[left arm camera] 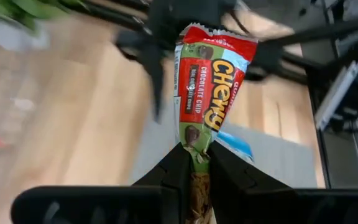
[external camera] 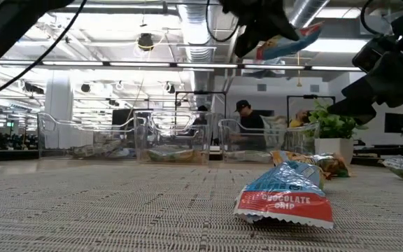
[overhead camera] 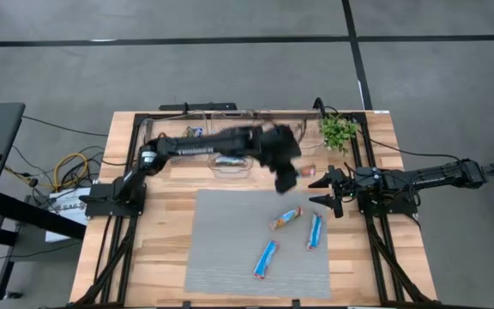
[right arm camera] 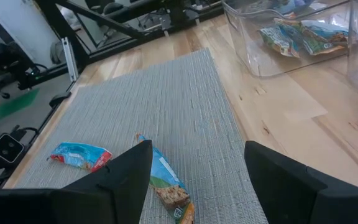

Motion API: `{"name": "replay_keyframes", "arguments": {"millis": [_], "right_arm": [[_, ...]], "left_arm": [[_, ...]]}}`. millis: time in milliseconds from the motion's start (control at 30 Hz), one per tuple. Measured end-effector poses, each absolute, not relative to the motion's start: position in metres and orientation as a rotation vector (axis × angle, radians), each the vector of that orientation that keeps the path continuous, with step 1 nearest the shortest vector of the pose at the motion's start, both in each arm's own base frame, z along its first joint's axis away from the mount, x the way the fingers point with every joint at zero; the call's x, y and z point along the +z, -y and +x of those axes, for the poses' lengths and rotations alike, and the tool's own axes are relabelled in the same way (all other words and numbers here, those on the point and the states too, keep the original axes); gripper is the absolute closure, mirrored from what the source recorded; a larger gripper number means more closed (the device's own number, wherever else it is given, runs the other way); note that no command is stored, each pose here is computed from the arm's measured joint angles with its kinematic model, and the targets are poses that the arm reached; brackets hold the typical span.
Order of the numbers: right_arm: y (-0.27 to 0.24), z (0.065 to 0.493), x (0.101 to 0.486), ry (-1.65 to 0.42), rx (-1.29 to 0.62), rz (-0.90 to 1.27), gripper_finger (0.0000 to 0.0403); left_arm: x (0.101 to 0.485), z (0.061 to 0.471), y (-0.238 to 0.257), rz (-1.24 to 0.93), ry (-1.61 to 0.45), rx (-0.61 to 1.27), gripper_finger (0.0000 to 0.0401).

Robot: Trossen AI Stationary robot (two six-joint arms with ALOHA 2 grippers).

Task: Pick and place Granola Bars by type
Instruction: Put the red granola bar into the right transparent bin

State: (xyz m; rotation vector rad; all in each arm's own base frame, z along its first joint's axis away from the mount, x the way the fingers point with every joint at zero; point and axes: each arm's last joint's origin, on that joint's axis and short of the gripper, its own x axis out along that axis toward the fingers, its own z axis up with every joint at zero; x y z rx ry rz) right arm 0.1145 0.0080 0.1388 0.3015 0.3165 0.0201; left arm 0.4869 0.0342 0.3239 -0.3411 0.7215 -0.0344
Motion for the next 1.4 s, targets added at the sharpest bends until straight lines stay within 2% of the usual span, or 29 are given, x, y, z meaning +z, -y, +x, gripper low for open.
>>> {"name": "replay_keyframes", "arguments": {"millis": [200, 467, 667, 867, 967, 1233, 1400], "right_arm": [[-0.008, 0.115, 0.139, -0.317, 0.020, 0.301, 0.0154], [-0.008, 0.115, 0.139, -0.317, 0.020, 0.301, 0.0154], [-0.008, 0.115, 0.139, -0.317, 0.020, 0.301, 0.0154], [-0.008, 0.115, 0.139, -0.317, 0.020, 0.301, 0.0154], [-0.008, 0.115, 0.139, -0.317, 0.020, 0.301, 0.0154], [-0.008, 0.115, 0.139, -0.317, 0.020, 0.301, 0.0154], [-0.008, 0.115, 0.139, -0.317, 0.020, 0.301, 0.0154]], "left_arm": [[0.342, 0.477, -0.099, -0.359, -0.642, 0.016, 0.0360], [0.342, 0.454, -0.177, -0.284, -0.622, 0.168, 0.0360], [0.330, 0.443, -0.209, -0.148, -0.660, 0.229, 0.0360], [0.315, 0.447, -0.217, -0.066, -0.628, 0.208, 0.0356], [0.309, 0.449, -0.218, -0.060, -0.623, 0.182, 0.0336], [0.304, 0.453, -0.218, -0.067, -0.610, 0.153, 0.0242], [0.305, 0.454, -0.214, -0.111, -0.611, 0.140, 0.0218]]}}
